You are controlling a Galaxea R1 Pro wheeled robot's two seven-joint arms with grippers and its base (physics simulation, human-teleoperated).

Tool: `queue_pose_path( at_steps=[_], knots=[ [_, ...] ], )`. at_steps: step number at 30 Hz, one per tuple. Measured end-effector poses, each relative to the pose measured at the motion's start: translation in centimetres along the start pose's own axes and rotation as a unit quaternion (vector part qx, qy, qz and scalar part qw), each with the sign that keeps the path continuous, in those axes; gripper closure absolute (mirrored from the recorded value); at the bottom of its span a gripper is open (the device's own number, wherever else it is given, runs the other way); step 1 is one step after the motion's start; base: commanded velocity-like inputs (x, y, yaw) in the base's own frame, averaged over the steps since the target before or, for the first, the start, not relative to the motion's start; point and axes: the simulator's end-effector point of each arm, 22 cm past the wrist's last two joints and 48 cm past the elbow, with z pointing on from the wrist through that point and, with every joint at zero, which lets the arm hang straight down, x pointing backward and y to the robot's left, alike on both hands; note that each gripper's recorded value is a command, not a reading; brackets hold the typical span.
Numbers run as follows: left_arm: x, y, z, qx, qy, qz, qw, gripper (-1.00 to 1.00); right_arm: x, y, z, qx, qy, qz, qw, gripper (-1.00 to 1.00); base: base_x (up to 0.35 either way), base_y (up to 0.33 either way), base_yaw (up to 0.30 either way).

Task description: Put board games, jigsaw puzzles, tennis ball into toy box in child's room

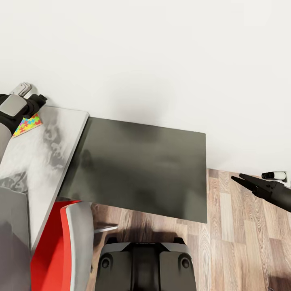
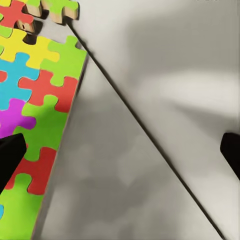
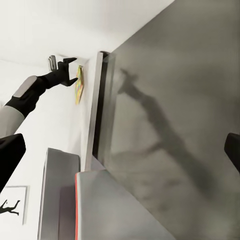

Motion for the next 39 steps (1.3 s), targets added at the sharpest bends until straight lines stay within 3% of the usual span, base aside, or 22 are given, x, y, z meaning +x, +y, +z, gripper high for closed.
queue_pose_path(
  at_steps=[20, 27, 33, 39],
  knots=[
    [-0.9, 0.6, 0.2, 0.005, -0.001, -0.028, 0.9996, -1.00, 0.2, -0.2, 0.3, 0.000, 0.004, 0.004, 1.0000, -1.00, 0.000, 0.000, -0.005],
    [-1.7, 1.4, 0.6, 0.006, -0.002, -0.049, 0.9988, -1.00, 0.2, -0.6, 0.6, 0.000, 0.005, 0.007, 1.0000, -1.00, 0.000, 0.000, 0.000],
    [-2.5, 2.4, 0.8, 0.010, 0.013, -0.071, 0.9973, -1.00, 0.1, -0.9, 1.0, 0.000, 0.005, 0.010, 0.9999, -1.00, 0.000, 0.000, 0.000],
    [-3.3, 2.5, 0.3, 0.022, 0.022, -0.072, 0.9969, -1.00, 0.2, -0.9, 1.1, 0.000, 0.005, 0.011, 0.9999, -1.00, 0.000, 0.000, 0.000]
  ],
)
